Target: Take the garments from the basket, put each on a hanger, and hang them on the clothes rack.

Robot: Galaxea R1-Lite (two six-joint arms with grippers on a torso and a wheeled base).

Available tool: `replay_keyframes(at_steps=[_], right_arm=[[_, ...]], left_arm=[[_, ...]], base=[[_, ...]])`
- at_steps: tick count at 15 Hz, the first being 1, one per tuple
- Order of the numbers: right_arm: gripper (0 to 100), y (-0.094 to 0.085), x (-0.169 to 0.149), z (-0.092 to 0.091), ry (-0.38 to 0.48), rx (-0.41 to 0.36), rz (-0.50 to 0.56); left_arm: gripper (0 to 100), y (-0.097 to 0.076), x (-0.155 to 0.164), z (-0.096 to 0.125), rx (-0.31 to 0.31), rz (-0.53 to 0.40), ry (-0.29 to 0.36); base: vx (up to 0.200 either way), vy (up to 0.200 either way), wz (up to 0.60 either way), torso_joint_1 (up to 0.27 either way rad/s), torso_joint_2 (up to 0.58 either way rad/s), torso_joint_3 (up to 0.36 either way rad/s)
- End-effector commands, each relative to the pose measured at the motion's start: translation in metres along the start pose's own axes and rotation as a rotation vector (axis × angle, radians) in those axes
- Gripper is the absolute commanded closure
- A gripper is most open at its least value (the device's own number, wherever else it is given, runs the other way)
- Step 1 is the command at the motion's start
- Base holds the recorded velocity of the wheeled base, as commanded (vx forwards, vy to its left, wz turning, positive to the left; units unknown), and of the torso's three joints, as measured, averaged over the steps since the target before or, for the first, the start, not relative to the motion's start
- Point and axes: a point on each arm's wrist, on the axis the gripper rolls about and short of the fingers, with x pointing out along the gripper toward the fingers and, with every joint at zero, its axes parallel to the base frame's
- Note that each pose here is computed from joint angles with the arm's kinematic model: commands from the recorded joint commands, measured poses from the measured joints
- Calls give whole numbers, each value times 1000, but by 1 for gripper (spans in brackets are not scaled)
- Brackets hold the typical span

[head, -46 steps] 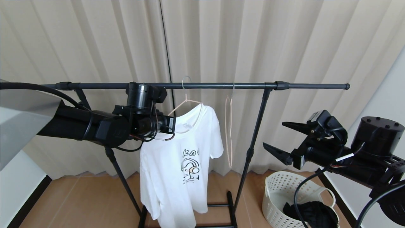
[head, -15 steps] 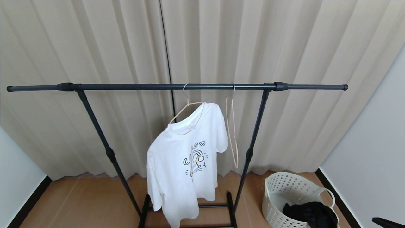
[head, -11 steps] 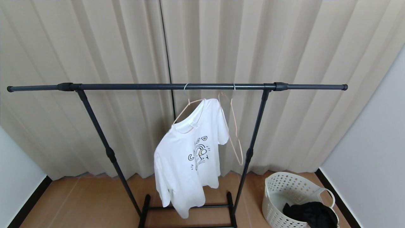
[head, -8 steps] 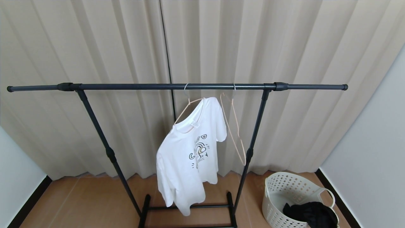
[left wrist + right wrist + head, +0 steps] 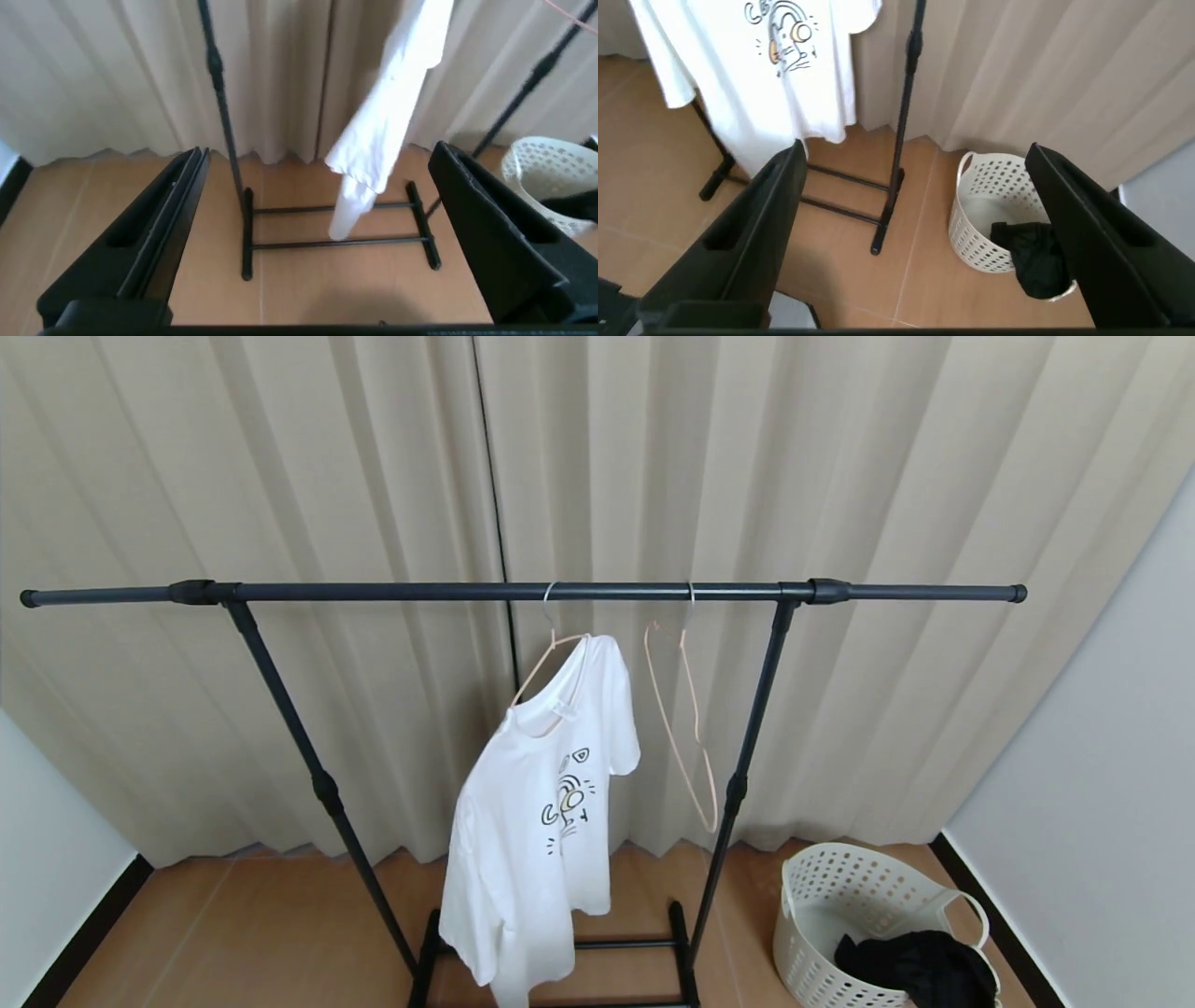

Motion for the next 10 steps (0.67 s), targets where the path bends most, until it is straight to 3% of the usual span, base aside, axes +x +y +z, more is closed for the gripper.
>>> replay_keyframes(at_steps=[1,4,6,10], right_arm=[[0,0,-2,-1,-21,11,-48],[0,1,-5,-2,-66,23,-110],[0,2,-8,-3,-107,27,-146],[0,4,-14,-6,-187,32,-206]], left_arm=[[0,-1,-7,-3,-17,74,-81],[0,-1,-9,-7,-31,96,-119],[0,-4,-8,-6,-19,-34,-134],[0,-5,-6,-11,24,-80,-117]], base=[[0,0,0,0,0,0],[0,0,0,0,0,0],[0,0,0,0,0,0],[0,0,0,0,0,0]])
